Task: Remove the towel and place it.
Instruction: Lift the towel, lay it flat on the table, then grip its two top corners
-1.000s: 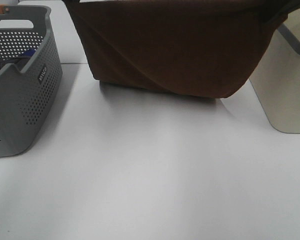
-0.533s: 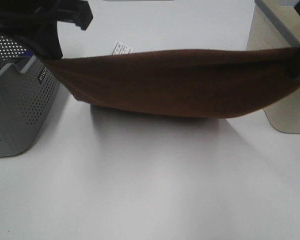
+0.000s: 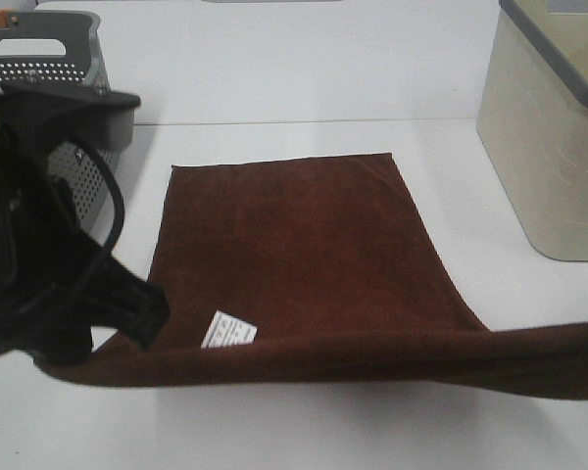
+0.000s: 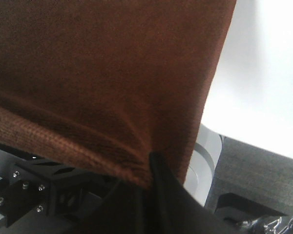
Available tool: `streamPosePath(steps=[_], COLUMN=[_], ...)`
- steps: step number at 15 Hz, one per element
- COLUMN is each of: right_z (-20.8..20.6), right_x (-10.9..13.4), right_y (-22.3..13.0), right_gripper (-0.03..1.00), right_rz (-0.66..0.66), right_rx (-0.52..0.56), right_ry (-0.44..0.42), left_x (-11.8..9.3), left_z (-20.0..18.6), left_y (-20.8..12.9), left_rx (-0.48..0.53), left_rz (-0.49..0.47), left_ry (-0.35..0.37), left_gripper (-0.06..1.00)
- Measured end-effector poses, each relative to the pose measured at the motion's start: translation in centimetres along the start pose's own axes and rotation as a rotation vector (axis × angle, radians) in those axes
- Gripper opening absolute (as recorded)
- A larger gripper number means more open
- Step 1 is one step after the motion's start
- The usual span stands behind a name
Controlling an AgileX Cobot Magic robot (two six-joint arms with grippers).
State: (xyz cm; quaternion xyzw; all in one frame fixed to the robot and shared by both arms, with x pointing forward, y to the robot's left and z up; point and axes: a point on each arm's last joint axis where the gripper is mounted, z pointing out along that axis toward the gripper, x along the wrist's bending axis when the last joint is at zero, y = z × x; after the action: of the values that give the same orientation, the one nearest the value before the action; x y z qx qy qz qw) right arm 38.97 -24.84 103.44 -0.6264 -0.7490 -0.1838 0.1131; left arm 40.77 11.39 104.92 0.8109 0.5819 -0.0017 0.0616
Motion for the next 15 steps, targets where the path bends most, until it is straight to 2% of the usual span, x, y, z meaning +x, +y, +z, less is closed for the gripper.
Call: streamPosePath(steps=[3, 5, 6, 7, 9, 10, 11, 12, 14, 15], right_z=[1.8, 2.1, 2.1, 2.1, 2.1, 2.1, 2.1, 2.1, 2.0, 1.6], right_x=[-0.7, -0.9, -1.0, -1.0, -1.0, -1.0, -1.0, -1.0, -1.0, -0.9], right_y=[-1.5, -1.8, -1.8, -1.8, -1.8, -1.8, -1.8, -1.8, -1.5, -0.8], right_gripper=[0.00, 0.12, 0.22, 0.34, 0.62, 0.70, 0.74, 0.75, 0.75, 0.75], right_rz=[0.034, 0.038, 0.037, 0.041, 0.053, 0.054, 0.055, 0.055, 0.055, 0.050], right_rx=[0.073, 0.088, 0.090, 0.090, 0.090, 0.090, 0.090, 0.090, 0.056, 0.004], right_ry=[0.007, 0.000, -0.012, -0.017, -0.018, -0.018, -0.018, -0.018, -0.023, -0.023], left_x=[-0.5, -0.4, -0.4, -0.5, -1.0, -1.1, -1.1, -1.0, -0.6, -0.4], left_z=[1.9, 2.2, 2.2, 2.3, 2.2, 2.2, 2.2, 2.2, 2.3, 2.2], left_y=[-1.8, -2.0, -2.3, -2.5, -2.7, -2.7, -2.7, -2.6, -2.1, -1.5], left_rx=[0.086, 0.104, 0.127, 0.150, 0.174, 0.171, 0.167, 0.162, 0.105, 0.046], left_rz=[-0.007, -0.007, 0.004, 0.011, 0.012, 0.013, 0.015, 0.019, 0.023, 0.013], left_ry=[-0.016, -0.009, -0.010, -0.029, -0.081, -0.089, -0.090, -0.082, -0.039, -0.006], left_gripper=[0.00, 0.02, 0.08, 0.20, 0.55, 0.69, 0.76, 0.79, 0.79, 0.78])
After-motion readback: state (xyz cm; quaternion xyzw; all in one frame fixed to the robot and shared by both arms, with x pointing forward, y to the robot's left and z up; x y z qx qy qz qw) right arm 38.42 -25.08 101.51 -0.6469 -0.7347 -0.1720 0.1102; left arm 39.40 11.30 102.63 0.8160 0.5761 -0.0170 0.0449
